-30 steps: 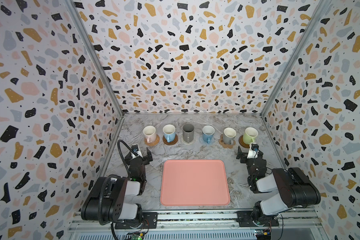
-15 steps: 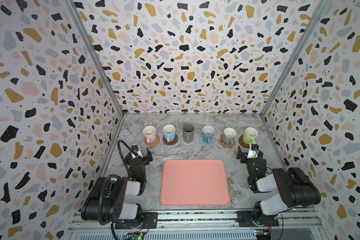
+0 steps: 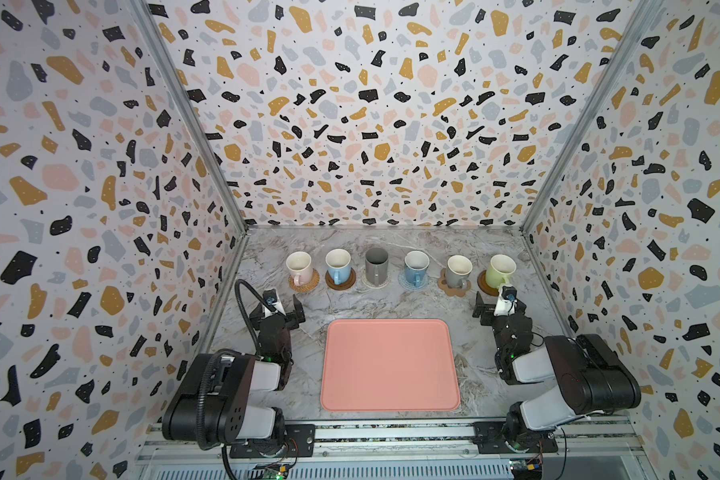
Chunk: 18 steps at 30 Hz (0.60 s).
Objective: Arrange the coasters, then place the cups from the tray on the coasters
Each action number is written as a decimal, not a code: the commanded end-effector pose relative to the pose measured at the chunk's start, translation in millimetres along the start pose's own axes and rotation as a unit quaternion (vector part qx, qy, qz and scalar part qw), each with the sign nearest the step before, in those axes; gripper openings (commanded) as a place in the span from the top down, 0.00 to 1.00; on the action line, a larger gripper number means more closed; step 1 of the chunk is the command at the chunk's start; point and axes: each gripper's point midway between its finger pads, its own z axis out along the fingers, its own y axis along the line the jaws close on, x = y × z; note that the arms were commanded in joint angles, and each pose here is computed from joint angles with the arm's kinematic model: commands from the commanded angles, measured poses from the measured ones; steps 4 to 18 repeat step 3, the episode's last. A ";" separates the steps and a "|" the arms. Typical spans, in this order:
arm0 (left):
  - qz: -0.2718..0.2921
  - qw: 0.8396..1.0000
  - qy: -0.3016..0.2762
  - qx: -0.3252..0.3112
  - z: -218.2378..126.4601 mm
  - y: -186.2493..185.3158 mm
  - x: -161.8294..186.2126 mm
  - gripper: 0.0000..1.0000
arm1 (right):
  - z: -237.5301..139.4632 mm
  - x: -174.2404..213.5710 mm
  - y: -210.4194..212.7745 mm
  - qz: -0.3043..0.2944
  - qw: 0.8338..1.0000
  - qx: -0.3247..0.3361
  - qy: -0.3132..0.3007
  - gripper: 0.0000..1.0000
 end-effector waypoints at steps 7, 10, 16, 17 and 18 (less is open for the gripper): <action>-0.002 0.999 -0.035 0.005 0.9 -3.4 -21.3 0.01 | 1.0 -8.4 0.2 -0.001 1.000 0.003 -0.013 0.01; -0.002 0.999 -0.035 0.005 0.9 -3.4 -21.3 0.01 | 1.0 -8.4 0.2 -0.001 1.000 0.003 -0.013 0.01; -0.002 0.999 -0.035 0.005 0.9 -3.4 -21.3 0.01 | 1.0 -8.4 0.2 -0.001 1.000 0.003 -0.013 0.01; -0.002 0.999 -0.035 0.005 0.9 -3.4 -21.3 0.01 | 1.0 -8.4 0.2 -0.001 1.000 0.003 -0.013 0.01; -0.002 0.999 -0.035 0.005 0.9 -3.4 -21.3 0.01 | 1.0 -8.4 0.2 -0.001 1.000 0.003 -0.013 0.01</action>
